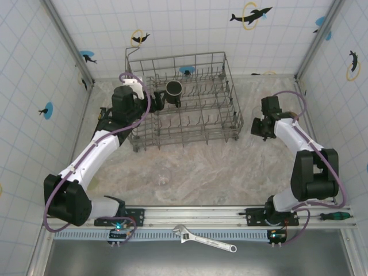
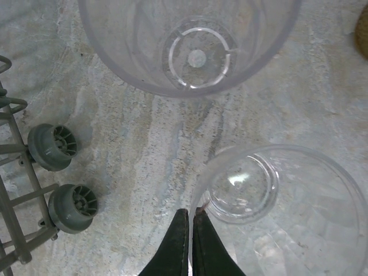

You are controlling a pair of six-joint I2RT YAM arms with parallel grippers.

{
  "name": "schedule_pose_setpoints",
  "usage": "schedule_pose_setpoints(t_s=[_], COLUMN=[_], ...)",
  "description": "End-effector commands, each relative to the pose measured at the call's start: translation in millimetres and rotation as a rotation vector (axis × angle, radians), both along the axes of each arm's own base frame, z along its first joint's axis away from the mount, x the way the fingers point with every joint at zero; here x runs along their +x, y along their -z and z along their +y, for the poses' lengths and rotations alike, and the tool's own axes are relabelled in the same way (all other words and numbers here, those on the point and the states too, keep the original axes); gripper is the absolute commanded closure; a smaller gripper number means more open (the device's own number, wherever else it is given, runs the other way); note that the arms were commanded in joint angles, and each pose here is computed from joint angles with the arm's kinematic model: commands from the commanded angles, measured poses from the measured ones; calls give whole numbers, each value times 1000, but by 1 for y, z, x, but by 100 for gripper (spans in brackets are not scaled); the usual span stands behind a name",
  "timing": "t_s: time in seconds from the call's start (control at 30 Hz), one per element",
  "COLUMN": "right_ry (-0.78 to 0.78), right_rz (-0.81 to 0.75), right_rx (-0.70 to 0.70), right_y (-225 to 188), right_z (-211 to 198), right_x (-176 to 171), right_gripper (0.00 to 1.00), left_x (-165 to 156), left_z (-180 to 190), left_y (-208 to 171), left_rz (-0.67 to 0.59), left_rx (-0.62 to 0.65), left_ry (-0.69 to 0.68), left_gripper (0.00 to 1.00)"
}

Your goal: Load the cups into the dish rack

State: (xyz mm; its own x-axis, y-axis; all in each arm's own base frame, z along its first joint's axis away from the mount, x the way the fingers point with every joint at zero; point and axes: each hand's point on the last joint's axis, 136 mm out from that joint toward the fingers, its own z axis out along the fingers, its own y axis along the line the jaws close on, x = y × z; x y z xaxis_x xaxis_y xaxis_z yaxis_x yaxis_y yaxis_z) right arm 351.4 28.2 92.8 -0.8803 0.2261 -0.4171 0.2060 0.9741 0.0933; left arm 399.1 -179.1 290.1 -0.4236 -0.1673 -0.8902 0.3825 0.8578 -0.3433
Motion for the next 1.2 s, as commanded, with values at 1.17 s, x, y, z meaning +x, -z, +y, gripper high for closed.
schedule_pose_setpoints(t_s=[1.17], right_ry=[-113], right_rz=[-518], right_rx=[271], right_y=[-219], right_z=[32], right_x=[67], right_gripper=[100], left_x=[24], left_z=[-26], left_y=[-13], left_rz=[147], left_rx=[-177], left_ry=[-24], left_gripper=[3])
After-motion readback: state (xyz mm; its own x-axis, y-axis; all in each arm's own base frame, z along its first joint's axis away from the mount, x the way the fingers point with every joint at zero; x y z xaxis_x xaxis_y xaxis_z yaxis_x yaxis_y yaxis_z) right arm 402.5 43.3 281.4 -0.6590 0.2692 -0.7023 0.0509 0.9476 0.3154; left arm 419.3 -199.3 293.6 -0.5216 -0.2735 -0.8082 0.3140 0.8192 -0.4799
